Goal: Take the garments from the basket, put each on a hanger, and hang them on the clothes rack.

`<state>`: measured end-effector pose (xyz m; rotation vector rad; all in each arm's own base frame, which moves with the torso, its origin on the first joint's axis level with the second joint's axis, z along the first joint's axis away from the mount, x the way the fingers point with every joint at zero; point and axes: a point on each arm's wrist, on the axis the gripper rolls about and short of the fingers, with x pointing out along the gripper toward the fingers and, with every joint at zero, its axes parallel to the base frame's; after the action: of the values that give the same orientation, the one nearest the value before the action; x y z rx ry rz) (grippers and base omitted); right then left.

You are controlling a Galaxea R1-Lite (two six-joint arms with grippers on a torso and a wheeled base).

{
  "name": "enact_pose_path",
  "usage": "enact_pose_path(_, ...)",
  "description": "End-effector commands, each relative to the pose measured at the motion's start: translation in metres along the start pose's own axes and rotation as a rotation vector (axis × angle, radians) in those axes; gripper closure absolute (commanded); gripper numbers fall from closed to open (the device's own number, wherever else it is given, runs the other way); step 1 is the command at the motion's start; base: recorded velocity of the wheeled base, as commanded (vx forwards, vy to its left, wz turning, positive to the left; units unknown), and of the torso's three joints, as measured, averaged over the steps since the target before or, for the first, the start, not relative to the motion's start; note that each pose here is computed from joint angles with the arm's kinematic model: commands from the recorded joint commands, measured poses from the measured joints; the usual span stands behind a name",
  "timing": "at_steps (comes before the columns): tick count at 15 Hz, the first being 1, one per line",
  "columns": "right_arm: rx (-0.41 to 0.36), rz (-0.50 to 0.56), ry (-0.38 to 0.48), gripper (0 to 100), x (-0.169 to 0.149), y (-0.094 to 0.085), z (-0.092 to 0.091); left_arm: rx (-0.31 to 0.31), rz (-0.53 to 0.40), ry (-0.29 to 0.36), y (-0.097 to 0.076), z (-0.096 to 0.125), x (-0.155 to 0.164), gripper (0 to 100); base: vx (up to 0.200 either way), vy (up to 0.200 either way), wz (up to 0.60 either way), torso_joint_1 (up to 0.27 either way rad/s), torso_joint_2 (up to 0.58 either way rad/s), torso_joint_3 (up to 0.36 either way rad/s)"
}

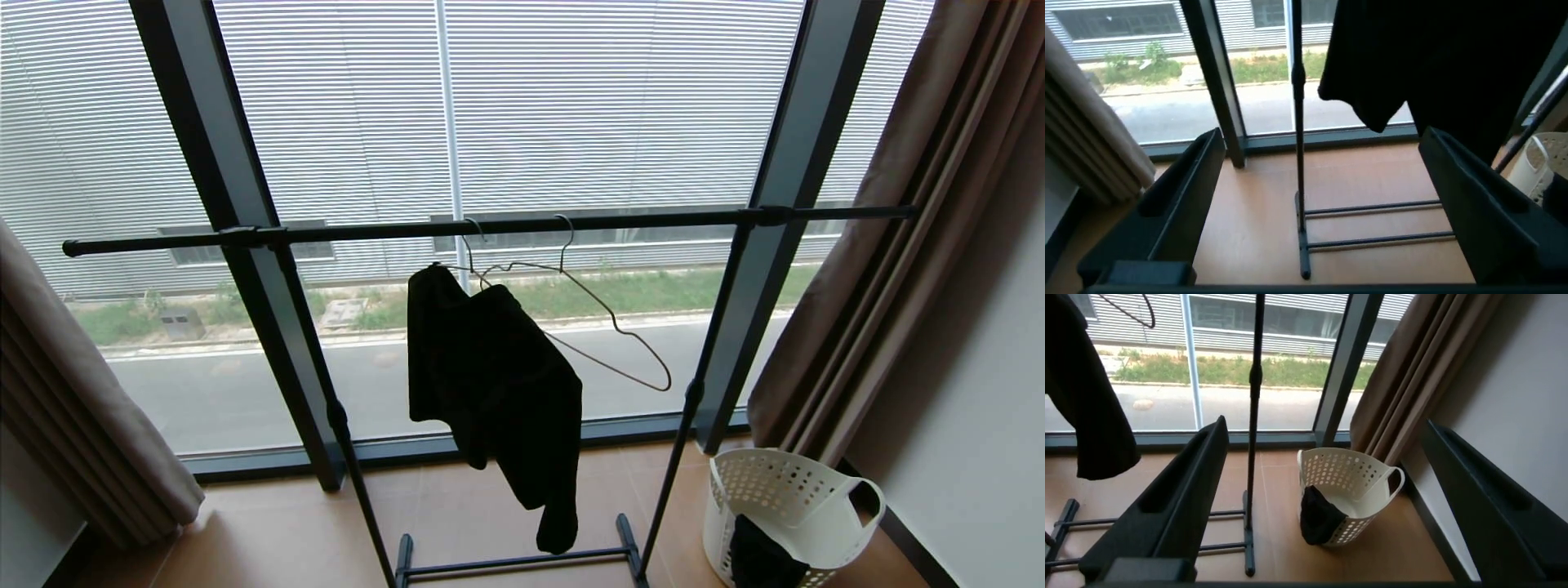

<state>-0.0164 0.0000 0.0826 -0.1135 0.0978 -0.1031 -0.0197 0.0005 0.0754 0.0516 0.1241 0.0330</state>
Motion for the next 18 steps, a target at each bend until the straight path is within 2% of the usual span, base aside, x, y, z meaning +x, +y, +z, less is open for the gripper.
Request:
enact_pose_path(1, 0.000, 0.027, -0.007, 0, -0.0006, 0.0007, -0.0005, 0.000, -0.075, -0.075, -0.0009, -0.0018, -0.0049, 0, 0.000, 0.000, 0.00, 0.000, 0.00, 0.000)
enact_pose_path(5, 0.024, 0.034, -0.025, 0, -0.0013, 0.0003, -0.0005, 0.001, -0.098, -0.076, -0.0014, -0.0013, -0.0050, 0, 0.000, 0.000, 0.00, 0.000, 0.00, 0.000)
enact_pose_path(7, 0.123, -0.011, -0.027, 0, 0.0001, -0.0003, -0.0036, 0.002, -0.095, -0.076, -0.0014, -0.0011, -0.0049, 0, 0.000, 0.000, 0.00, 0.000, 0.00, 0.000)
enact_pose_path(9, 0.143, 0.013, -0.042, 0, -0.0001, -0.0002, -0.0030, 0.027, -0.099, -0.073, -0.0015, -0.0021, -0.0046, 0, 0.000, 0.000, 0.00, 0.000, 0.00, 0.000)
enact_pose_path(14, 0.125, 0.019, -0.033, 0, -0.0003, -0.0001, -0.0043, 0.044, -0.097, -0.074, -0.0016, -0.0021, -0.0046, 0, 0.000, -0.200, 0.00, 0.007, 0.00, -0.001)
enact_pose_path(15, 0.125, 0.031, -0.054, 0, -0.0019, -0.0003, -0.0050, 0.044, -0.097, -0.074, -0.0016, -0.0021, -0.0046, 0, 0.000, -0.200, 0.00, 0.012, 0.00, 0.007)
enact_pose_path(16, 0.129, 0.054, -0.108, 0, -0.0057, -0.0009, -0.0064, 0.044, -0.097, -0.074, -0.0016, -0.0021, -0.0046, 0, 0.000, -0.200, 0.00, -0.002, 0.00, -0.002)
enact_pose_path(18, 0.125, 0.071, -0.108, 0, -0.0056, -0.0006, -0.0063, 0.044, -0.099, -0.072, -0.0016, -0.0022, -0.0046, 0, 0.000, -0.200, 0.00, -0.002, 0.00, 0.002)
